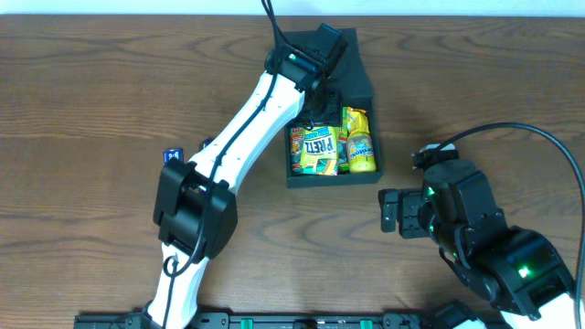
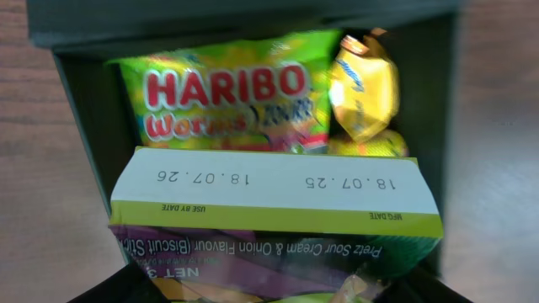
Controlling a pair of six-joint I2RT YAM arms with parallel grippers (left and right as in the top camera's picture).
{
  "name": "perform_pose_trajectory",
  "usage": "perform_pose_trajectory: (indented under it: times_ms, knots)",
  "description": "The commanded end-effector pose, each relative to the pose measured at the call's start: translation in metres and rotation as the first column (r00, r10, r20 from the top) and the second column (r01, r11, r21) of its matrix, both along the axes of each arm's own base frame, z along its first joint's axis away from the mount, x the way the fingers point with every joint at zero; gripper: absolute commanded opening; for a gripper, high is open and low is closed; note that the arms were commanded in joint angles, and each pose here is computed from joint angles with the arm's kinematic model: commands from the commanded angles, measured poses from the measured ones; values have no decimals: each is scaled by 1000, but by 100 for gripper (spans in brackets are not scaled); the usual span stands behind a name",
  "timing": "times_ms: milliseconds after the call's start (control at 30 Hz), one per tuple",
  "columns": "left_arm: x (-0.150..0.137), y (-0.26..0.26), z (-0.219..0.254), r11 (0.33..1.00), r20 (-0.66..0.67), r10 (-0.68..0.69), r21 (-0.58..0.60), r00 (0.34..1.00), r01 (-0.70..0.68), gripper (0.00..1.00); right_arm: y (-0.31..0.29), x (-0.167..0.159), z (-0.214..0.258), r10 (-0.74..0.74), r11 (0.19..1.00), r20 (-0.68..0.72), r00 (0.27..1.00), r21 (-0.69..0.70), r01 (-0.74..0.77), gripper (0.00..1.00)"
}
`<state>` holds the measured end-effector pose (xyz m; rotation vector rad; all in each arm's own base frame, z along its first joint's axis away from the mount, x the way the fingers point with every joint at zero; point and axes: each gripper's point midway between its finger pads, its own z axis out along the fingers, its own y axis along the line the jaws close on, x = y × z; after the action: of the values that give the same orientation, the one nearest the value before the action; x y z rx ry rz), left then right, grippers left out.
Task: Pack container
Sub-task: 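Lower the Pretz box into the black box's left side and release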
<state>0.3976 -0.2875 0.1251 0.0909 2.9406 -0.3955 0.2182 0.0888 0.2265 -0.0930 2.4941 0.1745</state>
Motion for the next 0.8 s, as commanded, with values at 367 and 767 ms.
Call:
perform_pose_trajectory:
  times_ms: [367,767]
  knots:
    - [15,27,-13,990,37,58,127,998,-62,64,-2,1,3,2,1000,13,1000,-6,-2,99]
    - [22,24,3,992,78,61,104,995,-69,92,-2,1,3,2,1000,13,1000,-6,-2,99]
